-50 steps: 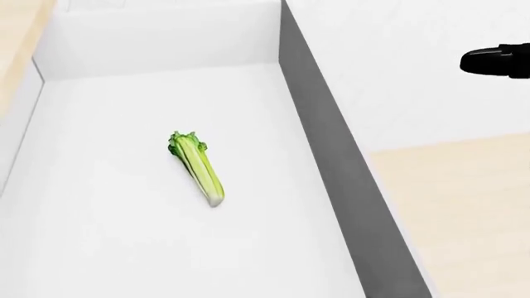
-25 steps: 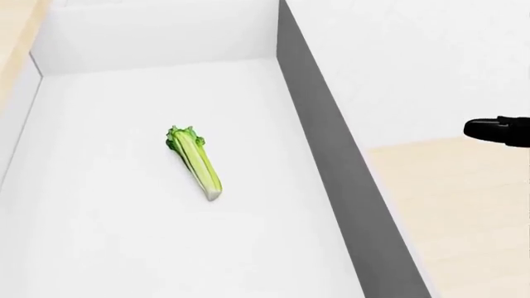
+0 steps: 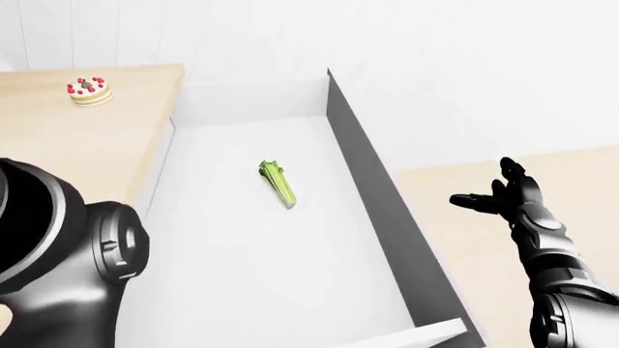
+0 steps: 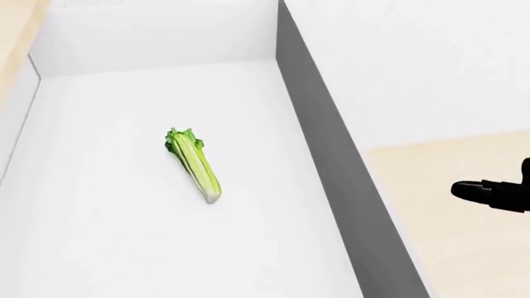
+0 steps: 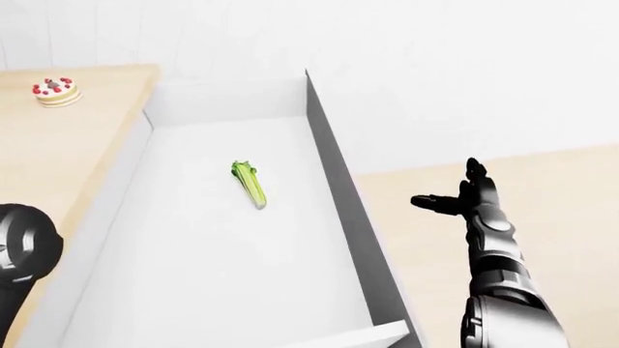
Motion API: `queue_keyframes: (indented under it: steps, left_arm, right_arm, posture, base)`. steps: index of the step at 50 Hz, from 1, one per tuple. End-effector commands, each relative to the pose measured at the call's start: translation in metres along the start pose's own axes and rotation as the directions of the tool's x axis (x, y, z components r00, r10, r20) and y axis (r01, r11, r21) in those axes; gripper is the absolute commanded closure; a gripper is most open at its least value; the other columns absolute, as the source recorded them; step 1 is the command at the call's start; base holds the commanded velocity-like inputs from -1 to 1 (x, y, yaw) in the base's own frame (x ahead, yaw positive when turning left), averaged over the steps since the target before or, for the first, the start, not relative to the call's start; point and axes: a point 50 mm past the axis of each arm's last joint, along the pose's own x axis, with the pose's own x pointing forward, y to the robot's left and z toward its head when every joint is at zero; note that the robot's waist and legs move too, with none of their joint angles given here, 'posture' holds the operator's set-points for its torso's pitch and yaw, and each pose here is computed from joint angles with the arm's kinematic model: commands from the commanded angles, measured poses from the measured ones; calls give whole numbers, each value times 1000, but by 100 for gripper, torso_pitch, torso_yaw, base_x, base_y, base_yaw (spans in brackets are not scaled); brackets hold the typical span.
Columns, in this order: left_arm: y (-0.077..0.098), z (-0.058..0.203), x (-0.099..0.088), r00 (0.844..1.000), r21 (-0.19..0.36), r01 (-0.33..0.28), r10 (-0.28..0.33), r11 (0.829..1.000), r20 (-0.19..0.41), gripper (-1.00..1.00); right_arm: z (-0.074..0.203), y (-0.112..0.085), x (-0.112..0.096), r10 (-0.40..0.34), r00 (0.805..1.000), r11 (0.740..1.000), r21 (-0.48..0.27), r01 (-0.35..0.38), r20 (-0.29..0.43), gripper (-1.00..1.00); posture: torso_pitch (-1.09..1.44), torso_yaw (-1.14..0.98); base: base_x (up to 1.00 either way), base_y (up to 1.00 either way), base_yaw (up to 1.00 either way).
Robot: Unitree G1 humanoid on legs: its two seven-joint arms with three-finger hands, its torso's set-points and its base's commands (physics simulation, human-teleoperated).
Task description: Close the right drawer.
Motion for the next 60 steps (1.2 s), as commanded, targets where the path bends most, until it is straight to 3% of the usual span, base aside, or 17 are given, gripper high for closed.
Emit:
queue_keyframes:
  steps: [1, 21, 41, 60]
  left_arm:
    - [4, 11, -3, 998, -4, -19, 19, 1000, 57, -100]
    - [6, 12, -5, 998, -1, -23, 23, 1000, 59, -100]
    - [6, 12, -6, 998, -1, -26, 26, 1000, 59, -100]
    - [7, 10, -7, 998, -2, -27, 27, 1000, 58, -100]
  right_arm:
    - [23, -5, 1, -15, 995, 1000, 2, 15, 101, -100]
    - [-33, -9, -11, -22, 1000, 1000, 9, 22, 1, -100]
    - [-59, -14, -19, -26, 997, 999, -35, 24, -71, -100]
    - [-84, 7, -26, 17, 994, 999, -46, -23, -112, -100]
  posture:
    - [0, 0]
    - [0, 0]
    - [0, 0]
    - [0, 0]
  base:
    - [0, 0, 0]
    - [0, 0, 0]
    - [0, 0, 0]
    - [0, 0, 0]
